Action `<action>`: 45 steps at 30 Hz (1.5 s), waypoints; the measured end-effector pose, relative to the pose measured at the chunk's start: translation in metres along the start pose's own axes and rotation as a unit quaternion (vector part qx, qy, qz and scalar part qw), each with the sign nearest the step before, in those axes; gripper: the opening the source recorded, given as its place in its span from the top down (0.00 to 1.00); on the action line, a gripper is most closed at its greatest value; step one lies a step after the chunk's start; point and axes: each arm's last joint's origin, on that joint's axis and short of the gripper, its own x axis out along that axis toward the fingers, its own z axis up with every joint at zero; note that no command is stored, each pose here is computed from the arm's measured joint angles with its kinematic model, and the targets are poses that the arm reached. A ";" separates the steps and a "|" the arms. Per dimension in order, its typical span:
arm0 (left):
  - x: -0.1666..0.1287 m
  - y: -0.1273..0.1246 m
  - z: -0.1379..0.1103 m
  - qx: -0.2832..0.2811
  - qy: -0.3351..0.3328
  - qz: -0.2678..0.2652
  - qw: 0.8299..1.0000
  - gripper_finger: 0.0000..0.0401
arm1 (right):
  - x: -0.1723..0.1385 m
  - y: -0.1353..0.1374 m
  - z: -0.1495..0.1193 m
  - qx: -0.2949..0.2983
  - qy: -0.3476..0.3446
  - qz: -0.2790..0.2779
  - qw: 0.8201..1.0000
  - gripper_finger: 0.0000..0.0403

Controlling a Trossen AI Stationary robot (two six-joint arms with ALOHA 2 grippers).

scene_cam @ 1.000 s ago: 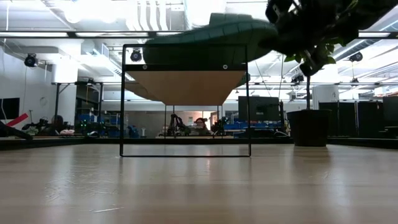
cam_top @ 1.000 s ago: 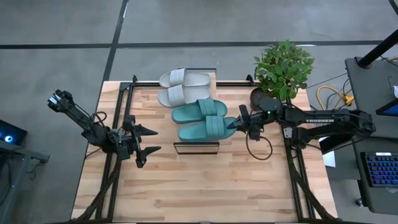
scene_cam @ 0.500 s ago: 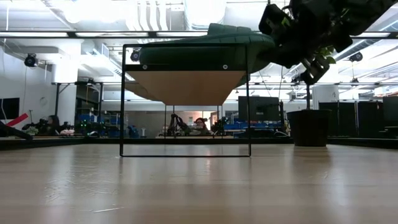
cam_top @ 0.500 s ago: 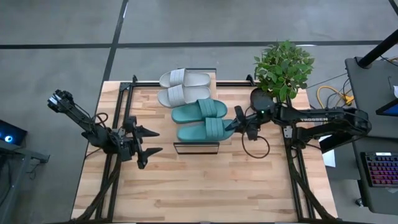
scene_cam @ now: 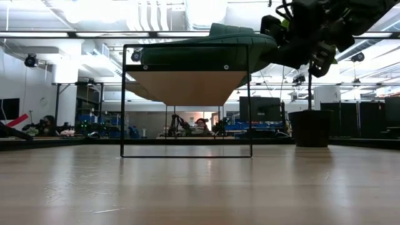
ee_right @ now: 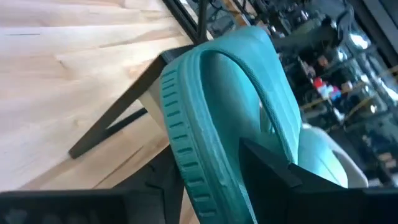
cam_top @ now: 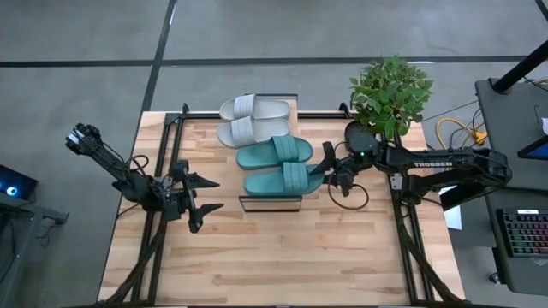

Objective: Pick and place slides into the shelf
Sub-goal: Put the blue slide on the shelf

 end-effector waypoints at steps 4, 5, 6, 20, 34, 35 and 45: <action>0.000 0.000 0.000 -0.001 0.000 0.000 1.000 0.37 | 0.000 -0.001 -0.002 0.027 0.040 -0.026 0.998 0.62; 0.000 0.000 0.000 -0.001 0.000 0.000 1.000 0.37 | 0.000 -0.001 -0.003 0.035 0.046 -0.030 0.998 0.61; 0.000 0.000 0.000 -0.001 0.000 -0.001 1.000 0.37 | 0.000 -0.001 -0.003 0.045 0.048 -0.029 0.997 0.59; 0.000 0.000 0.000 -0.001 0.000 -0.001 1.000 0.37 | -0.001 -0.006 0.001 0.199 0.076 -0.004 0.977 0.44; 0.000 0.000 0.000 -0.002 0.001 -0.001 1.000 0.37 | -0.008 -0.015 0.008 0.319 0.168 0.004 0.933 0.36; 0.000 0.000 0.000 -0.002 0.001 -0.001 1.000 0.37 | -0.009 -0.016 0.008 0.330 0.177 0.001 0.927 0.36; 0.000 -0.001 -0.001 -0.002 0.001 -0.001 1.000 0.37 | -0.016 -0.026 0.021 0.372 0.213 0.009 0.903 0.36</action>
